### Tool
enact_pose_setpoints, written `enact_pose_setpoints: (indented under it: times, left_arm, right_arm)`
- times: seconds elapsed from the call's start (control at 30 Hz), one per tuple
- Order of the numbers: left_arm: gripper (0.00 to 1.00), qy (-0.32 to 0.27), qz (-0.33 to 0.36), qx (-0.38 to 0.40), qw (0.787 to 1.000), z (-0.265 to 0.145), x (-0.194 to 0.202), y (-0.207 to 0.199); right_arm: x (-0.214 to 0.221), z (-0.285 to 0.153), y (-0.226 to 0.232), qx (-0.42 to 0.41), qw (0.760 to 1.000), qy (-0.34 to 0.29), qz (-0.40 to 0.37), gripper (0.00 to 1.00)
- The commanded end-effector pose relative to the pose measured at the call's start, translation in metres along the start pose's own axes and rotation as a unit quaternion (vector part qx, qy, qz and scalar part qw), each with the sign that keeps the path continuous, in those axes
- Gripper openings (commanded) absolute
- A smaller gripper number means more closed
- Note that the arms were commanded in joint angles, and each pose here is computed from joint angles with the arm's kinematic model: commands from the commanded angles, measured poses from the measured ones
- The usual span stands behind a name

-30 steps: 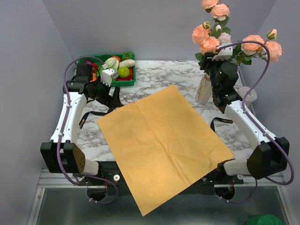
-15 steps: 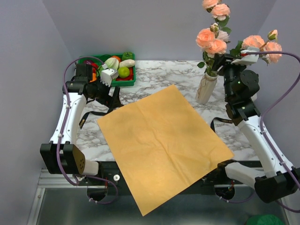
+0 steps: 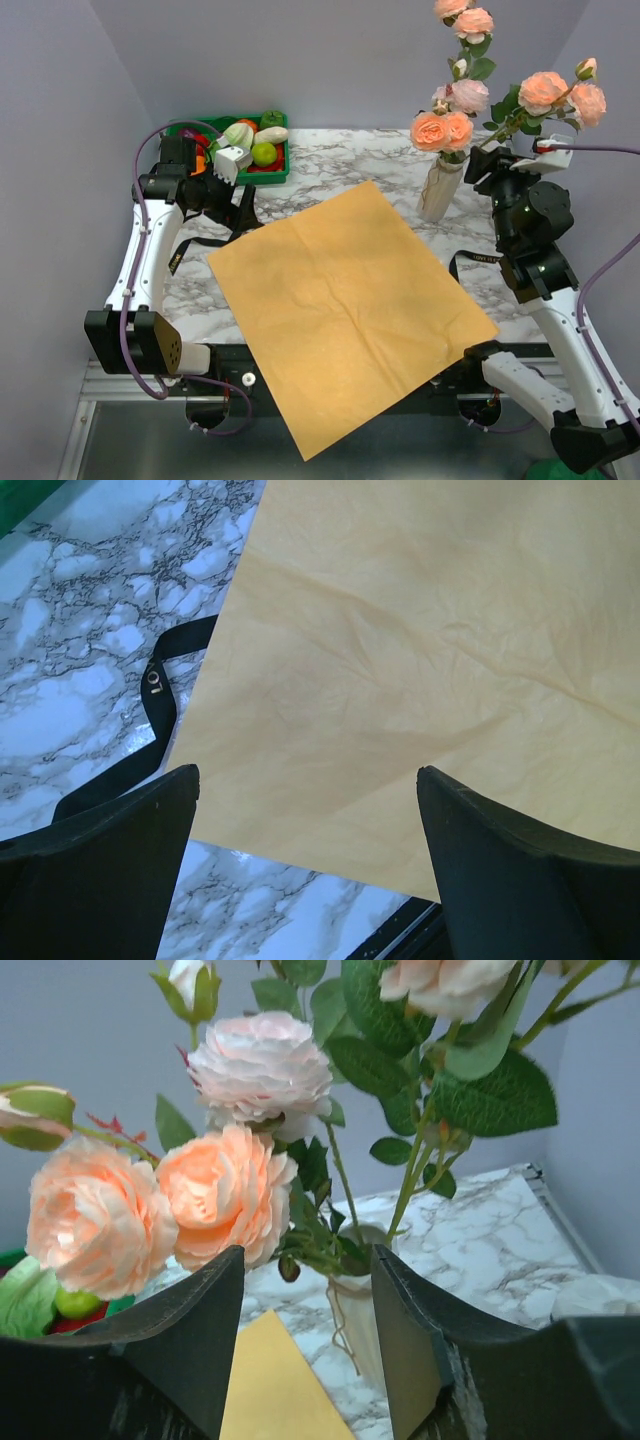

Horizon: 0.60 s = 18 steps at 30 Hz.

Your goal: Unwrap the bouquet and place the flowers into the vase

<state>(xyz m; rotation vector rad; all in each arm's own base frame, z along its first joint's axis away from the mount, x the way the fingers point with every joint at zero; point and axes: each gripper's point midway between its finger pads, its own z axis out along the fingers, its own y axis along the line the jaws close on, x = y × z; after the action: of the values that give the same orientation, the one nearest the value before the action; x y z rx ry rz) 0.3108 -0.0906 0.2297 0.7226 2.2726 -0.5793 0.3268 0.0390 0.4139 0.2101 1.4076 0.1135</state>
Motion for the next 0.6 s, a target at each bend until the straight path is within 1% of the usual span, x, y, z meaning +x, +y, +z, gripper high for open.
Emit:
enact_pose_setpoints:
  times: [0.0,0.07,0.1,0.13,0.2,0.23,0.27,0.3,0.33,0.4,0.57]
  left_arm:
    - [0.99,-0.004,0.003,0.006,1.000,-0.007,0.003,-0.007]
    - [0.99,-0.001,0.002,0.001,1.000,-0.004,0.003,-0.003]
    - [0.99,0.003,-0.001,-0.003,1.000,-0.004,0.004,-0.001]
    - [0.99,0.004,-0.003,-0.008,1.000,-0.003,0.001,0.003]
    - [0.99,0.002,-0.011,-0.011,1.000,-0.002,-0.004,0.005]
    - [0.99,-0.005,-0.011,-0.014,1.000,-0.001,-0.011,0.009]
    - [0.99,-0.008,-0.022,-0.014,1.000,0.000,-0.016,0.010]
    - [0.99,-0.012,-0.025,-0.013,1.000,0.001,-0.020,0.011]
    - [0.99,-0.014,-0.029,-0.009,0.999,0.004,-0.026,0.011]
    - [0.99,-0.016,-0.045,-0.004,0.999,0.006,-0.029,0.010]
    - [0.99,-0.011,-0.041,-0.004,0.999,0.015,-0.014,0.004]
  right_arm:
    - [0.041,-0.010,0.016,-0.052,0.996,0.070,0.011,0.61]
    - [0.061,-0.015,0.024,-0.076,0.991,0.108,0.018,0.61]
    - [0.073,-0.019,0.035,-0.109,0.985,0.131,0.020,0.63]
    - [0.087,-0.025,0.036,-0.113,0.980,0.165,0.019,0.64]
    - [0.113,-0.033,0.039,-0.124,0.968,0.216,0.023,0.70]
    - [0.125,-0.040,0.039,-0.127,0.962,0.240,0.024,0.73]
    - [0.134,-0.045,0.037,-0.126,0.959,0.251,0.023,0.82]
    - [0.137,-0.053,0.041,-0.143,0.955,0.258,0.027,0.87]
    - [0.154,-0.061,0.037,-0.143,0.950,0.276,0.023,0.99]
    - [0.159,-0.070,0.034,-0.149,0.948,0.279,0.021,1.00]
    - [0.160,-0.094,0.032,-0.163,0.943,0.287,0.031,1.00]
